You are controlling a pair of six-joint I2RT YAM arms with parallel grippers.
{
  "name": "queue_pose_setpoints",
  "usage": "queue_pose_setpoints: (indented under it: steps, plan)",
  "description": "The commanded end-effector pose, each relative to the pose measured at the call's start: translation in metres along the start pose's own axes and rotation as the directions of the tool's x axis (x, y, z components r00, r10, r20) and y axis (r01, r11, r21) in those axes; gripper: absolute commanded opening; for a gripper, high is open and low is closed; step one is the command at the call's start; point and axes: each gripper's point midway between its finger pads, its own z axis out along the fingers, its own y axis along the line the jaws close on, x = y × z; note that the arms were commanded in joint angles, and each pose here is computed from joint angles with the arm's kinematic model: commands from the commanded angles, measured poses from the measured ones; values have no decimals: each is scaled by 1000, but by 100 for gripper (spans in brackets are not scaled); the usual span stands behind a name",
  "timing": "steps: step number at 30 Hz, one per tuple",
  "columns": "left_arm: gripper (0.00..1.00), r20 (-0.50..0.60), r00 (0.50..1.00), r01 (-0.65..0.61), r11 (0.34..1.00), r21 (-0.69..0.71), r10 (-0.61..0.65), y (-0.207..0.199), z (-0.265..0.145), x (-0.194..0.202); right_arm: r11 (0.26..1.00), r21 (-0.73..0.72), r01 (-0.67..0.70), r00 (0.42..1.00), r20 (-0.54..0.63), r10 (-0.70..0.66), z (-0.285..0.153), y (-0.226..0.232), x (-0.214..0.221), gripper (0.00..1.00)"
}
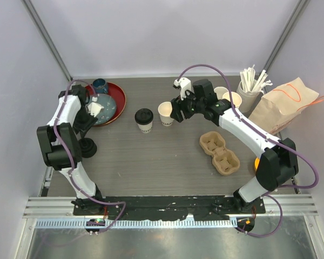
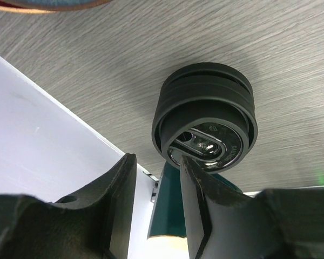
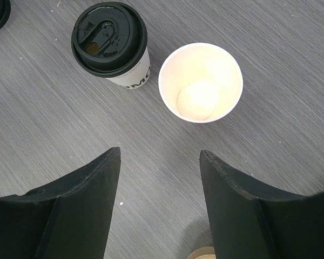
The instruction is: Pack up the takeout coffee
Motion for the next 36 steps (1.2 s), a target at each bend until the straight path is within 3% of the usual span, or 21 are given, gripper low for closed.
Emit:
queue_pose_setpoints:
  steps: [1, 17, 36]
  plan:
    - [41, 23, 999, -32, 999, 4, 31, 6, 9, -9, 1000, 0, 24, 999, 49, -24, -1, -2, -13, 66]
    - [35, -17, 1000, -25, 999, 20, 25, 3, 34, -8, 999, -32, 14, 999, 31, -13, 5, -1, -7, 66]
    - [36, -53, 998, -19, 989, 146, 27, -25, 11, 12, 999, -35, 9, 1000, 26, -8, 6, -2, -6, 66]
